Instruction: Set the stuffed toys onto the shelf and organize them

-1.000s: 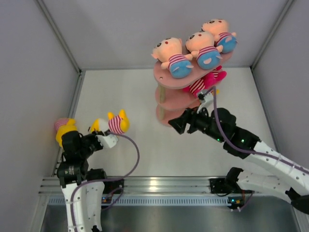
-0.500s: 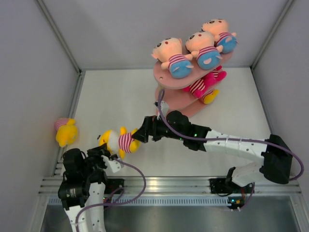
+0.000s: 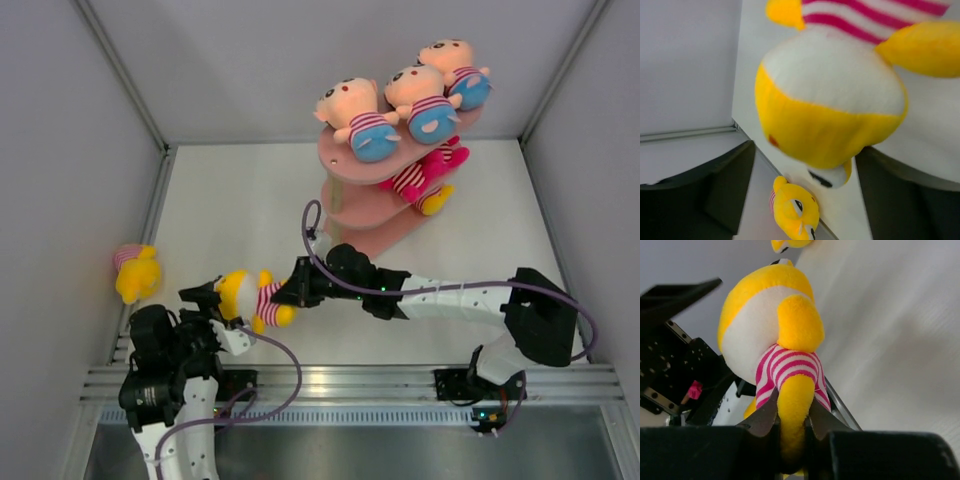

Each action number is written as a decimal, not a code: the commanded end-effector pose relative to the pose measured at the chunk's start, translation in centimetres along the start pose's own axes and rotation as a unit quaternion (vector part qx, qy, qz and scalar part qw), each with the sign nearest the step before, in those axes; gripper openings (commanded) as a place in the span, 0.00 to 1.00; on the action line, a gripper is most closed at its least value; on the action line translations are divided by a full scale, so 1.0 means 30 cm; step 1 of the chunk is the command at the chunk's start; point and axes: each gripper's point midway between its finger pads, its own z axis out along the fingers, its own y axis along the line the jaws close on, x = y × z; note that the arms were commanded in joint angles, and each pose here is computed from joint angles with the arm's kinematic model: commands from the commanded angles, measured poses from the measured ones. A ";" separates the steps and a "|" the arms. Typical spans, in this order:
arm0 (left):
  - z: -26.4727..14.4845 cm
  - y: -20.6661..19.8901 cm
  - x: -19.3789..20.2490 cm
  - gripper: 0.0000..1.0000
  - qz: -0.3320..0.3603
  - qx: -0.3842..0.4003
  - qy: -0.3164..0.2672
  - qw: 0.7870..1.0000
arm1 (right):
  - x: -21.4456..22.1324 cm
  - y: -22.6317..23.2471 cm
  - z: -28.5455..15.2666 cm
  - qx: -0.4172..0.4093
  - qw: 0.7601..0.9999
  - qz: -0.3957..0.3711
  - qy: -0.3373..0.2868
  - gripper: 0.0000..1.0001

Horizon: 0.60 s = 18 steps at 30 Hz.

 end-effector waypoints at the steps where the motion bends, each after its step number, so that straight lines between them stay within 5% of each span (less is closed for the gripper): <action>1: 0.004 0.006 0.016 0.95 -0.004 0.001 0.010 1.000 | 0.021 -0.001 -0.088 -0.007 1.000 -0.004 -0.012 0.00; 5: 0.013 0.003 0.007 0.98 -0.031 0.010 0.001 0.999 | 0.088 -0.213 -0.244 0.049 0.998 0.031 -0.018 0.00; 14: 0.079 -0.003 0.089 0.98 -0.140 0.061 0.042 0.987 | -0.014 -0.592 -0.623 0.218 0.969 0.052 -0.106 0.00; 18: 0.126 -0.020 0.146 0.98 -0.184 0.086 0.067 0.977 | -0.203 -0.668 -0.757 0.228 0.948 0.043 -0.219 0.00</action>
